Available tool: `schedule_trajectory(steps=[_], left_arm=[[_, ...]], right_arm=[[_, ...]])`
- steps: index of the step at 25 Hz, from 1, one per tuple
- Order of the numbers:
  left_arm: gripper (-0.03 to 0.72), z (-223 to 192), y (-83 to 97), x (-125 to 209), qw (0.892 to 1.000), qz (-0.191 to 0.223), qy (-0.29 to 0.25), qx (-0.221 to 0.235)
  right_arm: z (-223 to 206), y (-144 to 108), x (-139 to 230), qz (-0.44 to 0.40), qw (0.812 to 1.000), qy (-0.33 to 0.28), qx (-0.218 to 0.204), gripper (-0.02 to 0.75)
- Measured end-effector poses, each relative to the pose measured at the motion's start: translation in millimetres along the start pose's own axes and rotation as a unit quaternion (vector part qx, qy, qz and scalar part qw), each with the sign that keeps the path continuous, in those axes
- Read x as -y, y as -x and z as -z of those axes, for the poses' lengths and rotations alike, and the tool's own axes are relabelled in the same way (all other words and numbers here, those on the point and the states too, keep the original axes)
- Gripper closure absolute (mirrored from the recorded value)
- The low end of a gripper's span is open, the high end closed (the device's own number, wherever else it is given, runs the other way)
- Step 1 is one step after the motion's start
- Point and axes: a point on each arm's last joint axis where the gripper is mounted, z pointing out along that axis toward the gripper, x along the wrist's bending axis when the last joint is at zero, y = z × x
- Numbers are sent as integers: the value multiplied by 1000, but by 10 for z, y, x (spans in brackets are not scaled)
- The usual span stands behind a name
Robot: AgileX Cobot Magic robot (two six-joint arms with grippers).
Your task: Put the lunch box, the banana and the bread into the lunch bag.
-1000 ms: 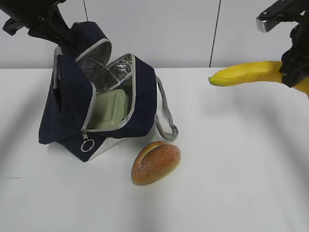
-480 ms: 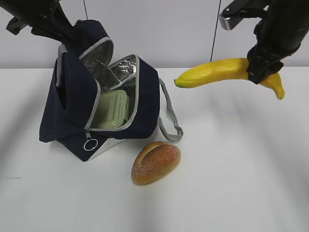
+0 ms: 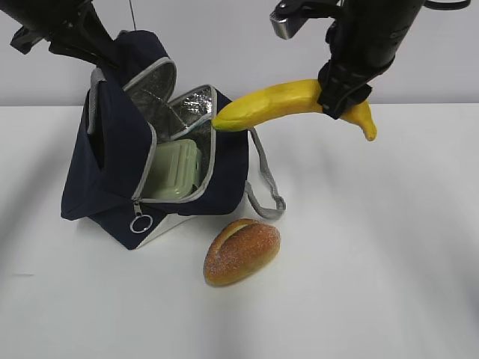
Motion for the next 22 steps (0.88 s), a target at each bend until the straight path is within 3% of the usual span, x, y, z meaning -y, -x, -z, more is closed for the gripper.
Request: schedule_trajectory(steps=[13, 22], left_arm=[[704, 0, 14, 0, 1000, -4, 0, 8], [704, 0, 16, 0, 1000, -4, 0, 9]], right_arm=[[-297, -51, -464, -14, 1000, -18, -18, 388], [-399, -411, -806, -2, 1000, -3, -29, 380]])
